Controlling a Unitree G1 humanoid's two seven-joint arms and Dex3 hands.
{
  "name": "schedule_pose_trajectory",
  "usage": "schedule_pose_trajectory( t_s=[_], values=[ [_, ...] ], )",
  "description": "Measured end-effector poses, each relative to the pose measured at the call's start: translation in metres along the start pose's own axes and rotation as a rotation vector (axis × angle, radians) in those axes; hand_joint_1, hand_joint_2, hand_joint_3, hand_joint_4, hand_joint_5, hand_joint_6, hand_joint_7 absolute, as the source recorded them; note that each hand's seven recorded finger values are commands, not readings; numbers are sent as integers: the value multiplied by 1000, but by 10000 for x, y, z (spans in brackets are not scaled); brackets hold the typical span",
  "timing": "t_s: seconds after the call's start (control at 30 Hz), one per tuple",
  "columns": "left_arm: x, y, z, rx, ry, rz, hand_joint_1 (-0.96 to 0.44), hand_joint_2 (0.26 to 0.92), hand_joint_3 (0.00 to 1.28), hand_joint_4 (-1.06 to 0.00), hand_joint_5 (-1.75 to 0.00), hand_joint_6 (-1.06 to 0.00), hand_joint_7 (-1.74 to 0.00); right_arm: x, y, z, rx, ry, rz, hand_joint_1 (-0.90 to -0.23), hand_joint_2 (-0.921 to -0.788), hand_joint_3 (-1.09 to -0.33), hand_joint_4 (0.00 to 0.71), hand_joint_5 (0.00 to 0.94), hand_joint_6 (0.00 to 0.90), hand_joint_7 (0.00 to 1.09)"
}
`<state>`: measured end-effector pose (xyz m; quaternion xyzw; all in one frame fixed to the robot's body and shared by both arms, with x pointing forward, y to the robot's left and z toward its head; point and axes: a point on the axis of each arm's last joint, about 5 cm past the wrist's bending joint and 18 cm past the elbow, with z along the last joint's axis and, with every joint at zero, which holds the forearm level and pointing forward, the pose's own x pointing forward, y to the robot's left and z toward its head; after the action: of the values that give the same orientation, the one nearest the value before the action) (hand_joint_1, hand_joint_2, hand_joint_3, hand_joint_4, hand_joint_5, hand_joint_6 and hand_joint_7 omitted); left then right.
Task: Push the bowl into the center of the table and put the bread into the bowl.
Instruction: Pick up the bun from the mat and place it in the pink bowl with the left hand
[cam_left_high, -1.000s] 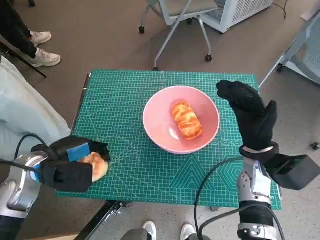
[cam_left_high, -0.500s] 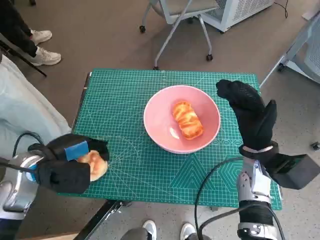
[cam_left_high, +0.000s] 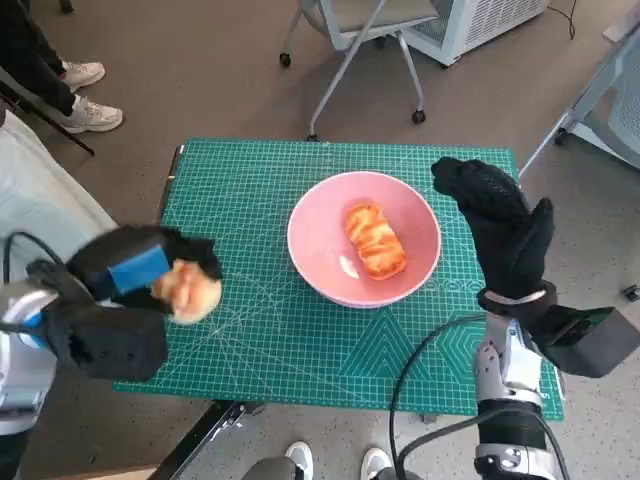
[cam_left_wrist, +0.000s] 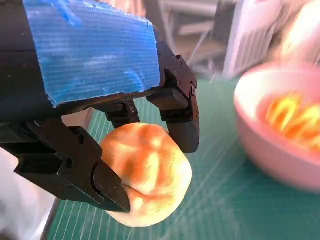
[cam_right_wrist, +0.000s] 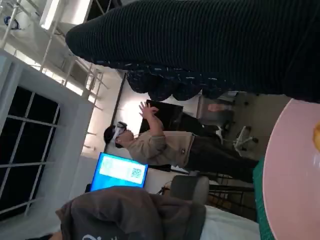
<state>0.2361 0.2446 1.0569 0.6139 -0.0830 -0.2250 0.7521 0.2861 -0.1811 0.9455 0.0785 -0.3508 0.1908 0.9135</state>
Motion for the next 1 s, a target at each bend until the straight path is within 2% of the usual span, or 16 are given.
schedule_pose_trajectory(
  t_s=[0.23,0.47,0.63,0.8,0.9,1.0],
  values=[
    [86,205,147,21,-62,87,4,904,8,-821,-1024,-700,-1086,2,0,0,1,0,3,-663,-921,-821,157,1,43,486],
    [272,397,359,31,-172,160,3,903,8,-823,-1050,-706,-1052,6,6,-11,6,3,5,-653,-921,-823,153,0,41,482],
    [456,472,515,18,-253,192,3,908,10,-806,-1092,-698,-1037,3,9,-21,8,5,4,-648,-921,-822,151,0,40,479],
    [701,462,666,15,-328,148,2,916,12,-788,-1121,-683,-1045,5,11,-20,8,3,7,-658,-921,-822,149,0,40,478],
    [847,448,728,13,-359,99,2,919,27,-726,-1185,-694,-1036,9,14,-18,9,0,11,-663,-921,-822,148,0,38,478],
    [978,455,781,13,-384,63,2,917,41,-717,-1197,-681,-1050,5,7,-13,7,-2,10,-665,-921,-822,147,0,37,479]
  ],
)
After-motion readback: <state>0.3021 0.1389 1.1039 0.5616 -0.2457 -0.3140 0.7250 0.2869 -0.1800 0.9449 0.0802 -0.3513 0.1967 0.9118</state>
